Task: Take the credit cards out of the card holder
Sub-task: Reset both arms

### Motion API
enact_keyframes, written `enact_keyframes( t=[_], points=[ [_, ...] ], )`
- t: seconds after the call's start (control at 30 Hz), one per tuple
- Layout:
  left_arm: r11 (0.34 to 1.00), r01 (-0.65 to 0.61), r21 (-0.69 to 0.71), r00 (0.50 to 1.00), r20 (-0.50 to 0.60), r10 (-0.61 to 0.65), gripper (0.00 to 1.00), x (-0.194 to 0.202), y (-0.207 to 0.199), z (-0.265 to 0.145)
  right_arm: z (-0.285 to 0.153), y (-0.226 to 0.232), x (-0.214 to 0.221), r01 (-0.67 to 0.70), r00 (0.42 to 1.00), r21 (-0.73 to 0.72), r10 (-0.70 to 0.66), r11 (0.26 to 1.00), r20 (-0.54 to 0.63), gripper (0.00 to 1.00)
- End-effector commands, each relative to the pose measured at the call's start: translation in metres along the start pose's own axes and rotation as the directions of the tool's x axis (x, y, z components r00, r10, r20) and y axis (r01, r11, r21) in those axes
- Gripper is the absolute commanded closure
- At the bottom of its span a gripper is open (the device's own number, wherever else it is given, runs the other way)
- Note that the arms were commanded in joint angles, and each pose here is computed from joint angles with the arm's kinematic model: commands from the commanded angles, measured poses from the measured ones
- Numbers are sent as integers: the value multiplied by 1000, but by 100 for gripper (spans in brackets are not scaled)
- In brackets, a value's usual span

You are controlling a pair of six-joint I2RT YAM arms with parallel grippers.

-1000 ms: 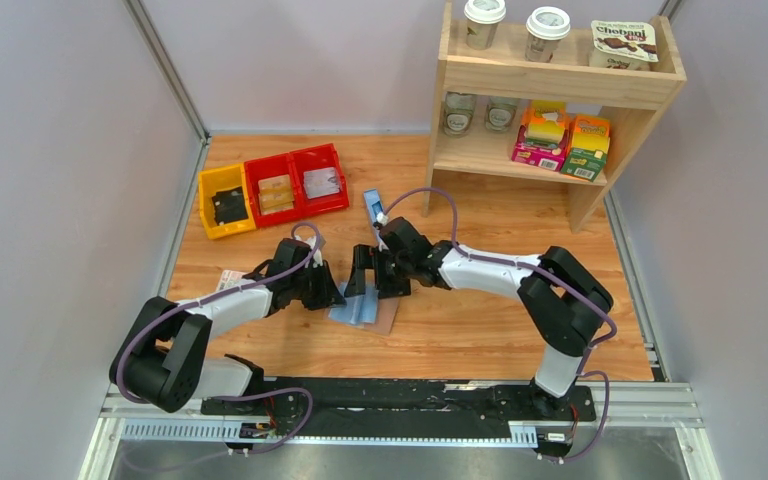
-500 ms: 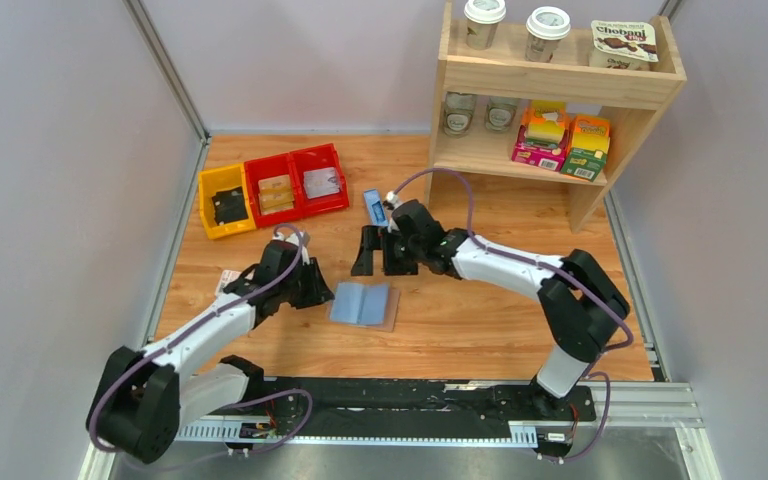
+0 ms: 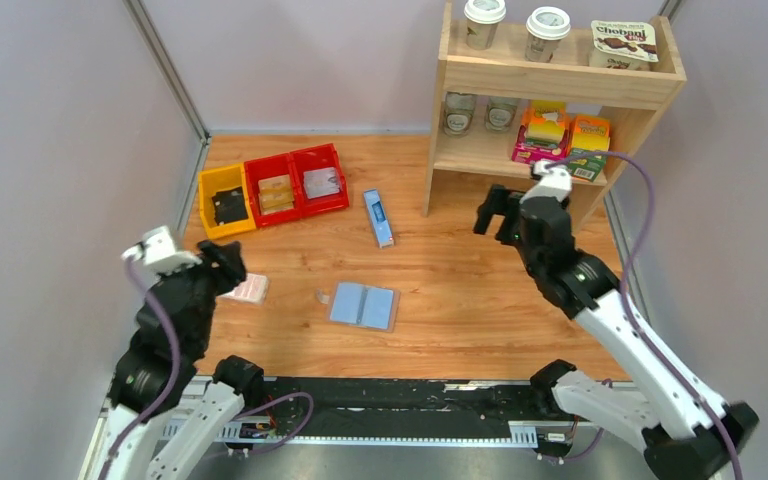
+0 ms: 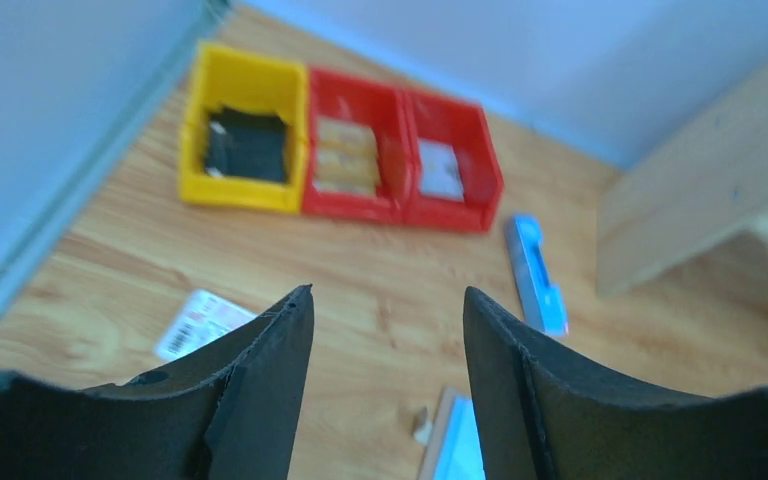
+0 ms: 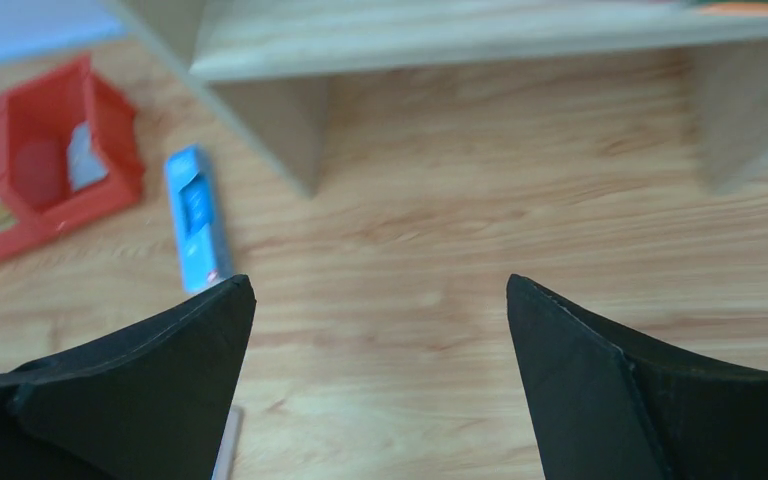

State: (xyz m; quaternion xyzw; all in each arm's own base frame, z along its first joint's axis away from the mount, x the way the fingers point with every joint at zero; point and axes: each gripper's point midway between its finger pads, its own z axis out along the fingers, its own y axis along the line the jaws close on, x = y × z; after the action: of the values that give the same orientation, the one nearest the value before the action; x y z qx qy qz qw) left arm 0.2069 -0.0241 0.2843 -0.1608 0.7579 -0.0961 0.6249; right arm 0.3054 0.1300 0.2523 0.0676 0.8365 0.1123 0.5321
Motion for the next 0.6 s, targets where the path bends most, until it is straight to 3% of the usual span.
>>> enact_keyframes(
  t=[0.0,0.17,0.33,0.57],
  points=[
    [961,-98,-258,973,176,147,23,-50,67,-48,-56,-80,-43,59,967,308,-131,950,220,0],
    [960,-49,-275,909,387,157,22,-92,93,-102,-112,-120,-65,-34,909,387,-133,921,396,0],
    [945,-5,-327,857,486,173,22,-109,120,-141,-142,-139,-62,-105,852,345,-95,933,515,0],
    [923,11,-385,874,451,178,22,-98,135,-145,-157,-157,-48,-155,829,346,-69,925,555,0]
  ],
)
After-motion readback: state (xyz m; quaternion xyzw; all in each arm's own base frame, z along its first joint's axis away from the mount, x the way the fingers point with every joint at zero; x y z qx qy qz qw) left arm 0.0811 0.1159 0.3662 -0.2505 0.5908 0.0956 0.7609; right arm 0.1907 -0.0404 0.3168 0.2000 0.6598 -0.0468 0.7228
